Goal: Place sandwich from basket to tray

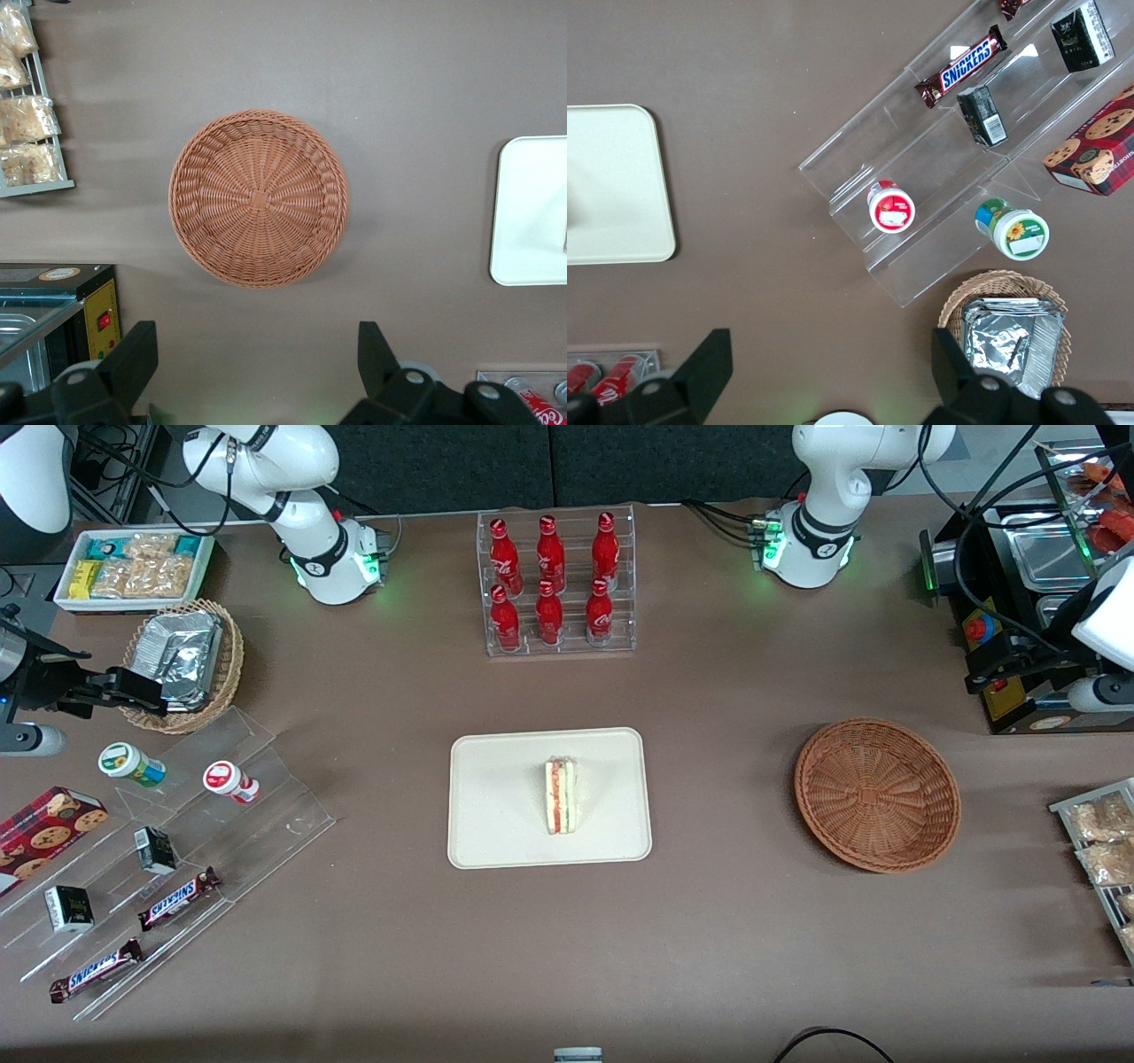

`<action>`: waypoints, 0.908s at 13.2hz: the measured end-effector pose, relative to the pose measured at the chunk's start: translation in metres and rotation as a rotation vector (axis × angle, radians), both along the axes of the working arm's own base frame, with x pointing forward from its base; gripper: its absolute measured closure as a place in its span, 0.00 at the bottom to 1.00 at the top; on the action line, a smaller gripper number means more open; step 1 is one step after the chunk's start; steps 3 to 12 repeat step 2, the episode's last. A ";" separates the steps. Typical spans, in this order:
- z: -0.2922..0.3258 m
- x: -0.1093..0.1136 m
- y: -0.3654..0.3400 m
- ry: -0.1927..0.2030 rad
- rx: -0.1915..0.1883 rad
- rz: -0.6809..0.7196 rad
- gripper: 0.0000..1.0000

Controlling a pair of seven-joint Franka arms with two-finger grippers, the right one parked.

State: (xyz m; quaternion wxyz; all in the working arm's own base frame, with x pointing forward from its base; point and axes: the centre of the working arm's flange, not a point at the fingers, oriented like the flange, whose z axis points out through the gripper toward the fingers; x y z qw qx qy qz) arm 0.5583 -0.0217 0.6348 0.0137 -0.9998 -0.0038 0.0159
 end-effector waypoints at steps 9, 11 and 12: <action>0.001 0.000 -0.001 -0.001 0.000 -0.003 0.00; 0.001 0.000 -0.001 -0.001 0.000 -0.003 0.00; 0.001 0.000 -0.001 -0.001 0.000 -0.003 0.00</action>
